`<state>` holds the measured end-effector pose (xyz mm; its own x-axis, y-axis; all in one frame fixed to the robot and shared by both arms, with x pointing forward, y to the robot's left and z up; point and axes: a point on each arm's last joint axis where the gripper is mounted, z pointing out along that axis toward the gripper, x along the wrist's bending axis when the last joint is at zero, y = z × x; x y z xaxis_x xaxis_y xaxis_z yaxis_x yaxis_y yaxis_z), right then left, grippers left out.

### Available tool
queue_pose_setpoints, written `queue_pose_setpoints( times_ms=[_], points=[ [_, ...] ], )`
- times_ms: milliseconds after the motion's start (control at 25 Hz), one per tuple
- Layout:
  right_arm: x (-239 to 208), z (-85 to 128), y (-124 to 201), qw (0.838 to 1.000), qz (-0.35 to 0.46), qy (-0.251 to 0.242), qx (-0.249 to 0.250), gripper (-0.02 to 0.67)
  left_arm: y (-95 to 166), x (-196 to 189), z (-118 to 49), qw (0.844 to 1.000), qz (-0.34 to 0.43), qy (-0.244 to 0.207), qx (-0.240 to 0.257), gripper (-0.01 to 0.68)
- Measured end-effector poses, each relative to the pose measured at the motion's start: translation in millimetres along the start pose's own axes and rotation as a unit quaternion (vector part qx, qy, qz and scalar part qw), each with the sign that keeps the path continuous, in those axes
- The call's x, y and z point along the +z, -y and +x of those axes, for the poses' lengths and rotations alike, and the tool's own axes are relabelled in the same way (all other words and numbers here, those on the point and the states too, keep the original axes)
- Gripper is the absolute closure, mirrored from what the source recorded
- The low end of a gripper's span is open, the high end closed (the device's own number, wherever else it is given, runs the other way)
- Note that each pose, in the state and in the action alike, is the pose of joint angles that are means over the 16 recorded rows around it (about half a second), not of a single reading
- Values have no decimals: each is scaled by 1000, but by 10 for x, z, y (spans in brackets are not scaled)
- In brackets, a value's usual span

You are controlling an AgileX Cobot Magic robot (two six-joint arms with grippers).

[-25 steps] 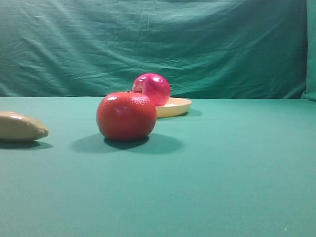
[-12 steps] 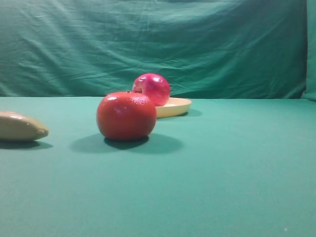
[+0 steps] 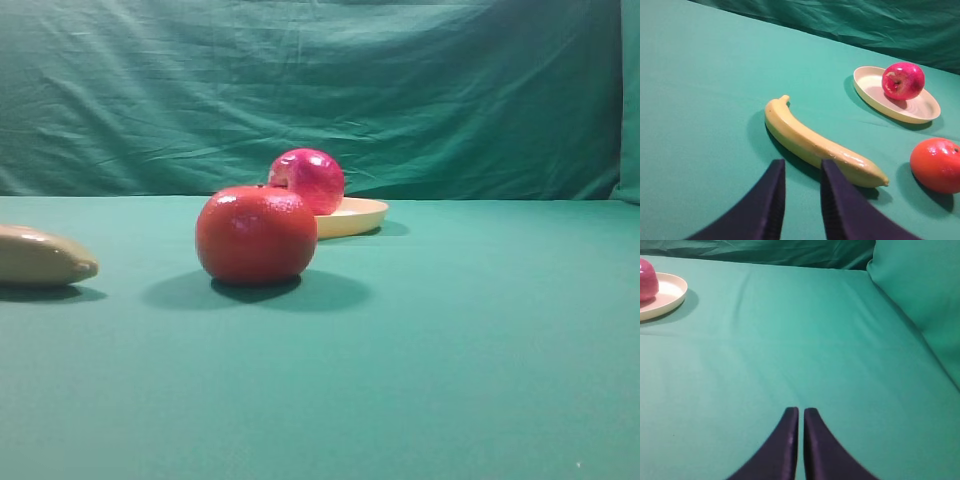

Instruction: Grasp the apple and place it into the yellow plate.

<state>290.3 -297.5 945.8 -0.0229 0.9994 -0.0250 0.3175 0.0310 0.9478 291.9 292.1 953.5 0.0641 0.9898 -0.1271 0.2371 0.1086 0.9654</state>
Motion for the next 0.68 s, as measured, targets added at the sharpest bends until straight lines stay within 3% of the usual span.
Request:
queue_pose_setpoints(
  times_ms=[680],
  points=[
    [0, 0, 0, 1000, 0, 0, 0, 649, 0, 0, 0, 1000, 0, 0, 0, 516]
  ],
)
